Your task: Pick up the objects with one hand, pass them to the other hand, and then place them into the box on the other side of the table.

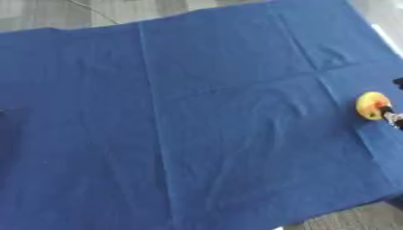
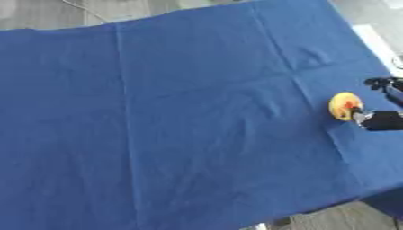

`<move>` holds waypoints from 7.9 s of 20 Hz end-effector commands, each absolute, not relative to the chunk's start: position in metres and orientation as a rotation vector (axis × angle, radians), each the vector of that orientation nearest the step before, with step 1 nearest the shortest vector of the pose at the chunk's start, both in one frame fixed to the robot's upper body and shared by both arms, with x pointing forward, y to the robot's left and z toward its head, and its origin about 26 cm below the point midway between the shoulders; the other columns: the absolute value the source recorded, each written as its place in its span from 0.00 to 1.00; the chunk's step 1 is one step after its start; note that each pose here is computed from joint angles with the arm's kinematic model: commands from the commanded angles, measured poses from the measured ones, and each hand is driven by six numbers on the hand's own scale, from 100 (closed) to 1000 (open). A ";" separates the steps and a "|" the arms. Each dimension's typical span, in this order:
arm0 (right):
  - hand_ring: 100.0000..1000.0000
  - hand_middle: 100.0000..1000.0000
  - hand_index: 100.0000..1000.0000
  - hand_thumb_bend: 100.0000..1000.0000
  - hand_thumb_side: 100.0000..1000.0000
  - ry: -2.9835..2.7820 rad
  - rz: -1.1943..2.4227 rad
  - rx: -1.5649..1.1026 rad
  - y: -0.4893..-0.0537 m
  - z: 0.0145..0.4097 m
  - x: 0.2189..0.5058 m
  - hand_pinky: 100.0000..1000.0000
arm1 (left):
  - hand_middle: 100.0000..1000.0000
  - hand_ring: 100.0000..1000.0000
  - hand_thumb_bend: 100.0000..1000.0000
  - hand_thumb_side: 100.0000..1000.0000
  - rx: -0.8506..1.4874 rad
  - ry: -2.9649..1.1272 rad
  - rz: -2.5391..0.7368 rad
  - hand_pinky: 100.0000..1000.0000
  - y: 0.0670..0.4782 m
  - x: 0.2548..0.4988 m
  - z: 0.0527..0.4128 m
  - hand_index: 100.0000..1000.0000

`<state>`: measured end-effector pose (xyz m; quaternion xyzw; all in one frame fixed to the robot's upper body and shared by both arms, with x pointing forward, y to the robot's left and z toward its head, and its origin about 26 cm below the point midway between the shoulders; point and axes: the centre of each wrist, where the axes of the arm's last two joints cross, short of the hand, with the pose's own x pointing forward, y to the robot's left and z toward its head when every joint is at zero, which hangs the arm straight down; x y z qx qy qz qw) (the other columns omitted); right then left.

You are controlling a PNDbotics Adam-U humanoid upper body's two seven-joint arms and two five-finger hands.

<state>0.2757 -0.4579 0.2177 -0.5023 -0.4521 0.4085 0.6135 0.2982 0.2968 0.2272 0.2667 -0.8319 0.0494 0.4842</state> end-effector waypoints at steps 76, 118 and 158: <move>0.53 0.38 0.53 0.00 0.41 -2.304 0.571 -0.254 -0.156 0.242 0.295 0.78 | 0.74 0.74 0.24 0.76 0.594 -1.786 -0.895 0.76 0.271 0.291 0.341 0.88; 0.54 0.39 0.52 0.00 0.00 -2.641 0.967 -0.228 -0.116 0.216 0.293 0.80 | 0.78 0.79 0.47 0.49 0.371 -1.801 -1.440 0.81 0.180 0.294 0.317 0.92; 0.56 0.41 0.55 0.00 0.00 -2.665 1.024 -0.127 -0.117 0.225 0.280 0.80 | 0.32 0.42 0.00 0.25 0.323 -1.784 -1.406 0.52 0.159 0.292 0.310 0.45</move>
